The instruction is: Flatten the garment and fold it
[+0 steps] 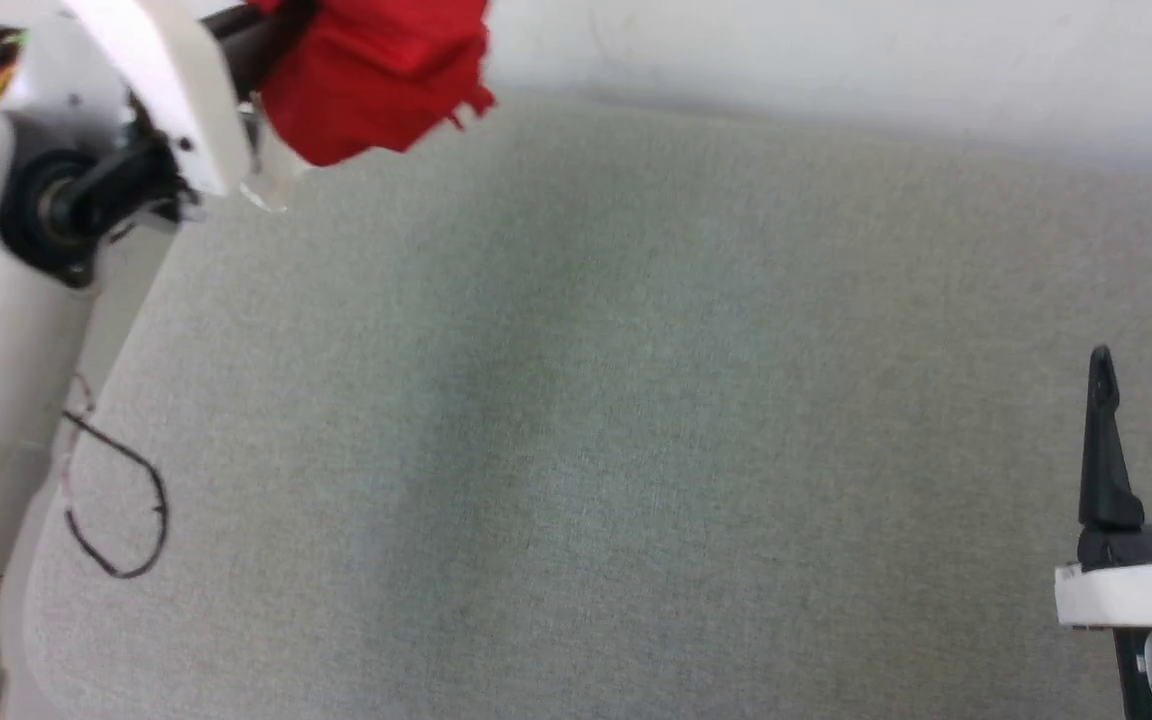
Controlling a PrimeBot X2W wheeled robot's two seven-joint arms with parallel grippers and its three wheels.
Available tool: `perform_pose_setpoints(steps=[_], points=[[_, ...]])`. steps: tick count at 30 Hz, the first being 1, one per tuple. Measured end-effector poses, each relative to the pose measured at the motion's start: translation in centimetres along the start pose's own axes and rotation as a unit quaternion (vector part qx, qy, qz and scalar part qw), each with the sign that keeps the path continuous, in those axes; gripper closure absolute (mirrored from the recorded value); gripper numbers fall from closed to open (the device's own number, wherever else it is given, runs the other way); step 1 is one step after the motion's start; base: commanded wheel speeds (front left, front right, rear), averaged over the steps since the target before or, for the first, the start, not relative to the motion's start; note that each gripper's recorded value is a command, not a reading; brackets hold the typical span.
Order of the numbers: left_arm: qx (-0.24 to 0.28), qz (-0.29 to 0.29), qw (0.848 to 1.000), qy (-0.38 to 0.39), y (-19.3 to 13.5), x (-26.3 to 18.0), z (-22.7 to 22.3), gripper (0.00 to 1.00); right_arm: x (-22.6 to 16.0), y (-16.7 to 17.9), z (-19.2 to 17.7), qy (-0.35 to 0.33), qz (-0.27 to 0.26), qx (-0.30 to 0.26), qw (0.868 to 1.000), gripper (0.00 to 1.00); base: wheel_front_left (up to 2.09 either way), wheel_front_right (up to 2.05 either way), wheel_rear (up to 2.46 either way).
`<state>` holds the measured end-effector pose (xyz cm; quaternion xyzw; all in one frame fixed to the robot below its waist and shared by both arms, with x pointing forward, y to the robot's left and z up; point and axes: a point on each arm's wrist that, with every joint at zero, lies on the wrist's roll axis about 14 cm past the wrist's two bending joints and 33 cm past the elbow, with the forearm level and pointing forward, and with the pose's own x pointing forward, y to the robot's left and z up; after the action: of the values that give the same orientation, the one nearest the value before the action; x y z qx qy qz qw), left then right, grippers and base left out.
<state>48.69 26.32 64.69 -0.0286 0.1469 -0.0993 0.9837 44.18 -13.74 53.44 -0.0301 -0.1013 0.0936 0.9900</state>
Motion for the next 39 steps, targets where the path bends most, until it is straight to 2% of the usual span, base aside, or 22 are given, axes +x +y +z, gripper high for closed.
perform_pose_setpoints(steps=[5, 10, 15, 21, 27, 30, 34, 39], points=[[0.035, -0.069, 0.996, -0.033, -5.8, -1.8, 2.8, 1.0, -1.8, -1.2, 2.0, -0.017, -0.019, -0.001, 1.0, 0.0, 0.0, 0.0, 0.0], [0.06, -0.154, 0.984, -0.061, -12.6, -2.8, 4.5, 1.0, -3.3, -2.8, 4.0, -0.038, -0.043, -0.005, 0.998, 0.0, 0.0, 0.0, 0.0], [0.055, -0.247, 0.966, -0.053, -19.6, -2.7, 3.1, 1.0, -4.9, -4.6, 5.5, -0.053, -0.071, -0.013, 0.996, 0.0, 0.0, 0.0, 0.0], [0.044, -0.327, 0.943, -0.038, -26.1, -2.1, 0.2, 1.0, -6.8, -6.9, 6.4, -0.061, -0.107, -0.025, 0.992, 0.0, 0.0, 0.0, 0.0], [0.028, -0.349, 0.937, -0.016, -29.2, 0.3, -4.6, 1.0, -8.5, -8.9, 6.7, -0.059, -0.141, -0.038, 0.988, 0.0, 0.0, 0.0, 0.0], [0.041, -0.342, 0.939, 0.006, -29.9, 1.9, -7.9, 1.0, -8.9, -9.6, 6.4, -0.051, -0.151, -0.042, 0.986, 0.0, 0.0, 0.0, 0.0], [0.046, -0.324, 0.943, 0.061, -29.6, 4.0, -13.6, 1.0, -9.3, -10.3, 5.5, -0.036, -0.162, -0.046, 0.985, 0.0, 0.0, 0.0, 0.0], [0.057, -0.301, 0.938, 0.162, -29.4, 4.7, -21.9, 1.0, -9.3, -11.0, 4.8, -0.025, -0.171, -0.047, 0.984, 0.0, 0.0, 0.0, 0.0]])
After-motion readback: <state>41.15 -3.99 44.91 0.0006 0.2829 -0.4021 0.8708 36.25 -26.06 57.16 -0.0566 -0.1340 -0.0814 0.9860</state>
